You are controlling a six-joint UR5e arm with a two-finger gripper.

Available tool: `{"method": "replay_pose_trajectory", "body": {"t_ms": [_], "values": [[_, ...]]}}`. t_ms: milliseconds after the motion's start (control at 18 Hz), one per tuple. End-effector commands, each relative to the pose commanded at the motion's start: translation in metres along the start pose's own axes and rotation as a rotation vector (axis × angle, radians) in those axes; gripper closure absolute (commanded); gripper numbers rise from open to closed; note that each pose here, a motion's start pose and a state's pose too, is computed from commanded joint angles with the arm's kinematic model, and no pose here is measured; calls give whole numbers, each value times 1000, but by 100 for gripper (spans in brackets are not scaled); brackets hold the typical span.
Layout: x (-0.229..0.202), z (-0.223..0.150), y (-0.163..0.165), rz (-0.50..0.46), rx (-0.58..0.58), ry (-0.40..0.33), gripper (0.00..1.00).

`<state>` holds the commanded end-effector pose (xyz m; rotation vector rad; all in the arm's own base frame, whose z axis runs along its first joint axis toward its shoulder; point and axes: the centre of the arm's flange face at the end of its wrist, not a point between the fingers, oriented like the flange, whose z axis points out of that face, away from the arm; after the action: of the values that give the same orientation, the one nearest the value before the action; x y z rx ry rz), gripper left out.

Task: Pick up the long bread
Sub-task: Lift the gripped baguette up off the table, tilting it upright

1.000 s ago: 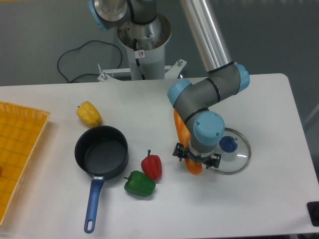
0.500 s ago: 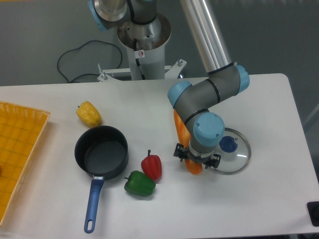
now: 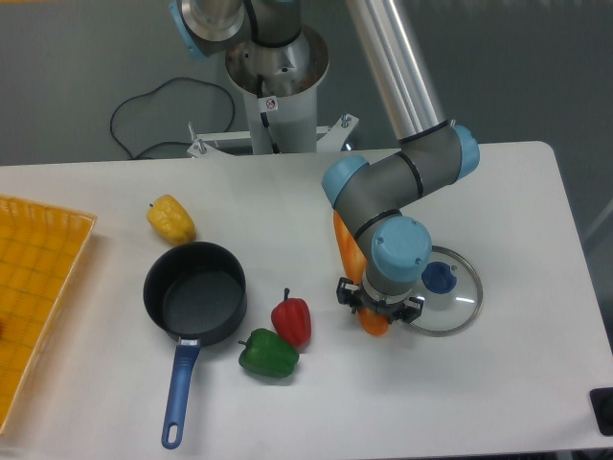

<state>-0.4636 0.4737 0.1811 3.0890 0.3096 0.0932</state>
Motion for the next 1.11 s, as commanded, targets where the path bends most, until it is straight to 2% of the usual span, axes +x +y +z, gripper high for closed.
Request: {"method": "replay_pose_trajectory", "body": {"t_ms": [56, 222, 444, 667, 1111], "values": [[0, -1, 0, 0, 2, -2, 72], [-1, -3, -1, 0, 6, -4, 74], [-4, -13, -3, 6, 17, -17, 75], [-10, -41, -10, 21, 48, -51, 76], [-3, -74, 1, 205, -21, -47, 76]]}}
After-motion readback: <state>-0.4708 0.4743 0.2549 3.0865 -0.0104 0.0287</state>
